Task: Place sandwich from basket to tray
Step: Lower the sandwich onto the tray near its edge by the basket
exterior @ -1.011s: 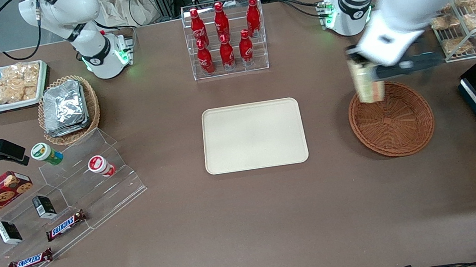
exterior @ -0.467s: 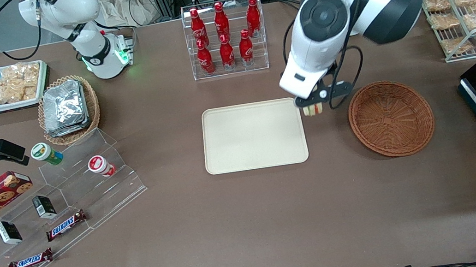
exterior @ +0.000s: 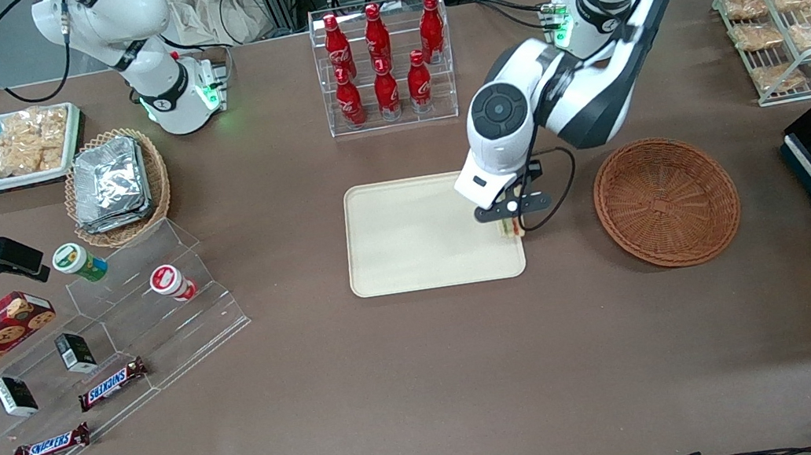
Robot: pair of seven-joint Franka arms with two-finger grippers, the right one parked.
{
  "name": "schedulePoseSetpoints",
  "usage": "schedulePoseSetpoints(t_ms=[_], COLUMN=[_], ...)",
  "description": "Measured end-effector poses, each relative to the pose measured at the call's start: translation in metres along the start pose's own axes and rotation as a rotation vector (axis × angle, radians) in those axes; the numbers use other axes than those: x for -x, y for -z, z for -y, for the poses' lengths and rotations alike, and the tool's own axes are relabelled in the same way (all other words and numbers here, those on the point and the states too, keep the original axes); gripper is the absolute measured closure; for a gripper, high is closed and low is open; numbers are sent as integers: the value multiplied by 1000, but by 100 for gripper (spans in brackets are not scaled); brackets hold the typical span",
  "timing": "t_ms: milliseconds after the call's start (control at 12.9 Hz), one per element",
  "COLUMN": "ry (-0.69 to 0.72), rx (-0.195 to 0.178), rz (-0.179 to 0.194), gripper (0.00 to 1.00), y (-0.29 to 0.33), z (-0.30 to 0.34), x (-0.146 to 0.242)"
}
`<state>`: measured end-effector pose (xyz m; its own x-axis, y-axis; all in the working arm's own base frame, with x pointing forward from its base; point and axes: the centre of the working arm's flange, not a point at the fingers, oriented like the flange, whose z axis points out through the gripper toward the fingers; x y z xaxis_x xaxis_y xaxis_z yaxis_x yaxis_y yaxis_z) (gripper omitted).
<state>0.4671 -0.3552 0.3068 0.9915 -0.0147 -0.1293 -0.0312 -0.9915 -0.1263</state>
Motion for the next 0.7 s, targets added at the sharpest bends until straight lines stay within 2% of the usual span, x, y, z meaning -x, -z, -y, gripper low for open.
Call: schedulePoseSetpoints(t_ms=[156, 311, 700], ry=[-34, -28, 46], rx=[0, 31, 64], rz=[-14, -16, -18], gripper=[76, 76, 76], y=[-38, -61, -70], z=[-2, -6, -6], x=[-6, -14, -24])
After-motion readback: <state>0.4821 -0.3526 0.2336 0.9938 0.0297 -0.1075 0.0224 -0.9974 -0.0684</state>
